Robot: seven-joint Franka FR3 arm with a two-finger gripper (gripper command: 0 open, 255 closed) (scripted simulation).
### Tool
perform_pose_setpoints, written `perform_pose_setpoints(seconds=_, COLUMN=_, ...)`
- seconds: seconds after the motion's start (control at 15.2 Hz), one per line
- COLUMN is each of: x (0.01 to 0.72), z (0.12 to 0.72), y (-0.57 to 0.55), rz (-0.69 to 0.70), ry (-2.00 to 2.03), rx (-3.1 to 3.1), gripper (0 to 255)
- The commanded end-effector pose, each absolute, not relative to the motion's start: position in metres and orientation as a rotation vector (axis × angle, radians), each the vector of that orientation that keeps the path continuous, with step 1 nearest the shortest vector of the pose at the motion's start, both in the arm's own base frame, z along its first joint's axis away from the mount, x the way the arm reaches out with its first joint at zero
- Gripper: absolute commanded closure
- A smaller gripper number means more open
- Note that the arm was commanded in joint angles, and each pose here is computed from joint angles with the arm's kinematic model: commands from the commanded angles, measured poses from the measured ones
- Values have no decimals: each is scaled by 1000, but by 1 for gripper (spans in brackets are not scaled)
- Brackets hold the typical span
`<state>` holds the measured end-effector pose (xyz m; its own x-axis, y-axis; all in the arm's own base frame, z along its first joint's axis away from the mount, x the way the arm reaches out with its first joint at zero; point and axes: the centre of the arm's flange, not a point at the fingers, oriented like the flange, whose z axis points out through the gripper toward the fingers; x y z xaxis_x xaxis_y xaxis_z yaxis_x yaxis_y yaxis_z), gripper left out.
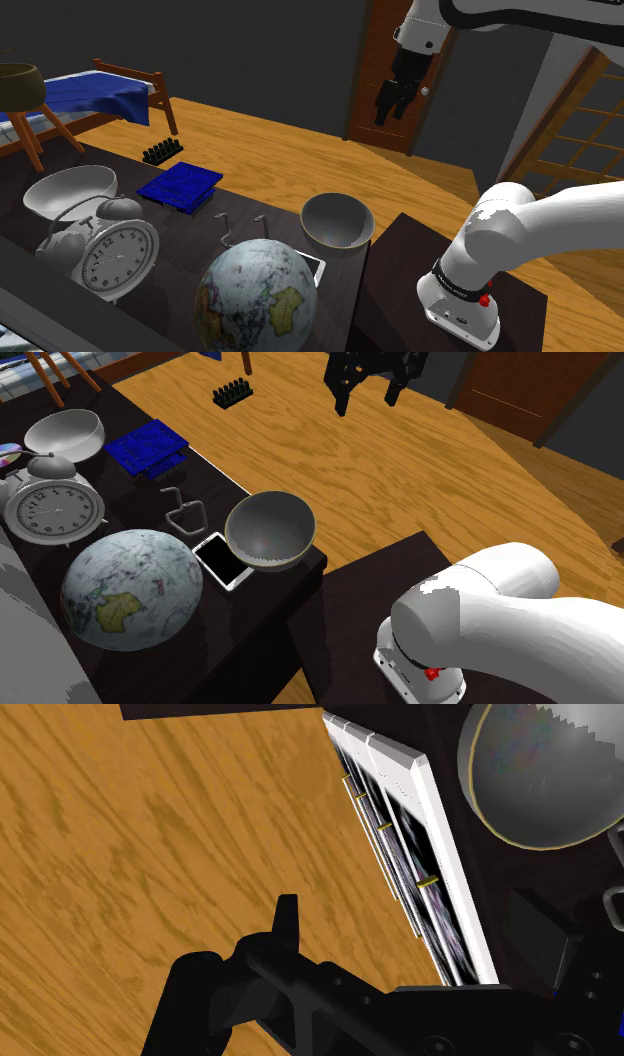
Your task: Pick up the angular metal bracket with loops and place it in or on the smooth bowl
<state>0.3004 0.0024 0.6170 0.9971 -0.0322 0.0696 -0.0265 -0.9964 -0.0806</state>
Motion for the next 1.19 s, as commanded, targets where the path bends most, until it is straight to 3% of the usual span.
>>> perform_pose_setpoints(seconds=0.0, x=300, z=617, y=2, rz=-109, ry=45, rx=-3060, gripper=0)
perform_pose_setpoints(seconds=1.12, x=385, z=512, y=180, rz=-51, ry=-288, rx=-3021, gripper=0)
